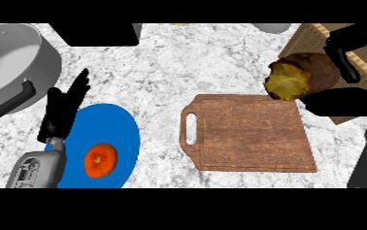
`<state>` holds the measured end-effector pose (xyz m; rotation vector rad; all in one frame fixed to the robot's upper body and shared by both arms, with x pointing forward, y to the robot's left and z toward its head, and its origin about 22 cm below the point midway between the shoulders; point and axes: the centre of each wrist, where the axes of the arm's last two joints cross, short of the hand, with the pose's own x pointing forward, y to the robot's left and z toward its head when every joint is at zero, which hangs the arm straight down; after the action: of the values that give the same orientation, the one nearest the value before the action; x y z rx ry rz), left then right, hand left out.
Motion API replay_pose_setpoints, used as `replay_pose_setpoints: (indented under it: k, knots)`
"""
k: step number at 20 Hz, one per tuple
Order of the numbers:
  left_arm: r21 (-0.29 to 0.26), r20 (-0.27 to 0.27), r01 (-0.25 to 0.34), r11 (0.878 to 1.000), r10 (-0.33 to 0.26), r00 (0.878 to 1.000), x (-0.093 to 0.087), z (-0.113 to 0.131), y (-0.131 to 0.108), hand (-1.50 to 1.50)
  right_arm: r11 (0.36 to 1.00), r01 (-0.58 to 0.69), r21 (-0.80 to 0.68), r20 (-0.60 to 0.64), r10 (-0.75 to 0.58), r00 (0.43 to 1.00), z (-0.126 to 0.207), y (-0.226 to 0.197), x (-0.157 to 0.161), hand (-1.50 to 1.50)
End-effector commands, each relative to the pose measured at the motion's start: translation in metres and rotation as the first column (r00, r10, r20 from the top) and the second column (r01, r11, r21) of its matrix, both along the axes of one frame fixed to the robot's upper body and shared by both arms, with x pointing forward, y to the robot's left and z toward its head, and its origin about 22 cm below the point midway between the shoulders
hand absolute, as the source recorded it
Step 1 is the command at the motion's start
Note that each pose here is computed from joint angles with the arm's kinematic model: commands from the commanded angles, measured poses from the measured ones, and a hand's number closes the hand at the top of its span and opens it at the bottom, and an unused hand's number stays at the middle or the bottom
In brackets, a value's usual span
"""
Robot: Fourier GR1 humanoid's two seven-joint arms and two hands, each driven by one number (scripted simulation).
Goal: Pick the sweet potato from the cutting board and place it in the basket
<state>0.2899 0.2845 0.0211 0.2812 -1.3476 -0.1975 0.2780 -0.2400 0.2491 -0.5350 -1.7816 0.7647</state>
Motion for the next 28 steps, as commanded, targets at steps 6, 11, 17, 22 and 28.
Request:
replay_pose_setpoints:
  k: [6,11,17,22,28]
  knots:
    - [-0.014,-0.007,0.003,1.0,-0.003,1.0,0.002,0.002,0.0,0.0,0.99,0.137,0.039,0.032,-0.138,0.99,0.101,-0.014,0.002,1.5]
    - [-0.006,0.01,0.034,0.999,-0.034,0.999,0.009,0.003,-0.016,0.0,0.932,0.288,-0.221,0.065,-0.28,0.958,0.106,-0.05,0.02,1.5]
    - [0.0,0.021,0.042,0.999,-0.042,0.999,0.017,0.005,-0.007,0.0,0.811,0.4,-0.426,0.069,-0.412,0.909,0.117,-0.085,0.043,1.5]
    - [0.009,0.01,0.053,0.999,-0.053,0.999,0.012,0.009,-0.009,0.0,0.769,0.443,-0.46,0.075,-0.464,0.883,0.084,-0.144,0.065,1.5]
    - [0.002,0.014,0.031,1.0,-0.031,0.999,0.009,0.003,-0.014,0.0,0.797,0.391,-0.461,0.058,-0.412,0.909,0.049,-0.197,0.08,1.5]
